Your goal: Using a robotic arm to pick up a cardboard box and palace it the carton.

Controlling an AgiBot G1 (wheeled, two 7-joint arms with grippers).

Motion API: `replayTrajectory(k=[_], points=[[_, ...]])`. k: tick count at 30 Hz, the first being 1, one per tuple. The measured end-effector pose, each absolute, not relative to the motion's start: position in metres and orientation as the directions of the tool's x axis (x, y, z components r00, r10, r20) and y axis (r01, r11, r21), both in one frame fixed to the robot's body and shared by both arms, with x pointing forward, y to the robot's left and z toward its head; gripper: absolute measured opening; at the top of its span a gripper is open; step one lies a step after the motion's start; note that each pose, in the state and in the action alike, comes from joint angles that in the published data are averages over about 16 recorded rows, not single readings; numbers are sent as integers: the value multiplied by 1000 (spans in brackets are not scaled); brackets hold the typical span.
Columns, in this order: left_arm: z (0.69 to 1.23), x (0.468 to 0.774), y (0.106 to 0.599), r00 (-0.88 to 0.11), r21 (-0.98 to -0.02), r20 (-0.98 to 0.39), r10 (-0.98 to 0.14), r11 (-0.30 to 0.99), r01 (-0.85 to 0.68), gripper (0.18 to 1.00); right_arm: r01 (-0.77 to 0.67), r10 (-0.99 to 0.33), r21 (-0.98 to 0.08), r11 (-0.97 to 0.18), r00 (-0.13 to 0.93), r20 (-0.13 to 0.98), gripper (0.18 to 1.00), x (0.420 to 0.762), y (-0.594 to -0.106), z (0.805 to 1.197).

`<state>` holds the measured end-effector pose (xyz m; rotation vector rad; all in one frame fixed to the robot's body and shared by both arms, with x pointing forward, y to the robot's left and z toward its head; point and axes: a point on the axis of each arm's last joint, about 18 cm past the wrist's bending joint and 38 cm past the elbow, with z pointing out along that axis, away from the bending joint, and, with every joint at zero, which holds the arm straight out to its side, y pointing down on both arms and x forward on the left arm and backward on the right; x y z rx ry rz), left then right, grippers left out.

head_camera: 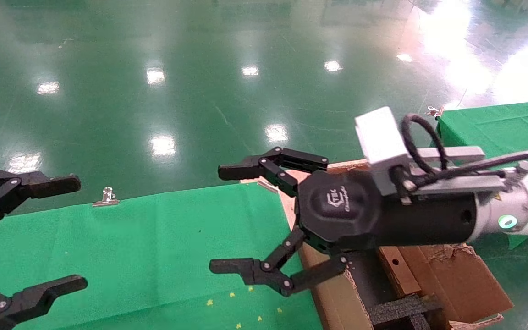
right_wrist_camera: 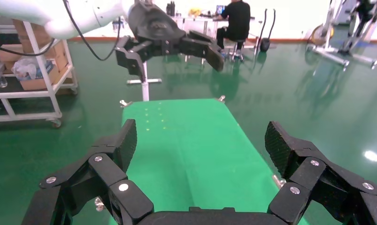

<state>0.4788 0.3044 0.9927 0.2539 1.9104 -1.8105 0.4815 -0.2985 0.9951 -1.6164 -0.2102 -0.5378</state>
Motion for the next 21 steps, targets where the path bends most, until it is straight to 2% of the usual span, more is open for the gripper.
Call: replayTrajectory(k=[21], points=[[993,479,304,-862,-884,-468,-197,102,457,1001,469,-179,-876,-110,858,482,1000,474,-303,991]])
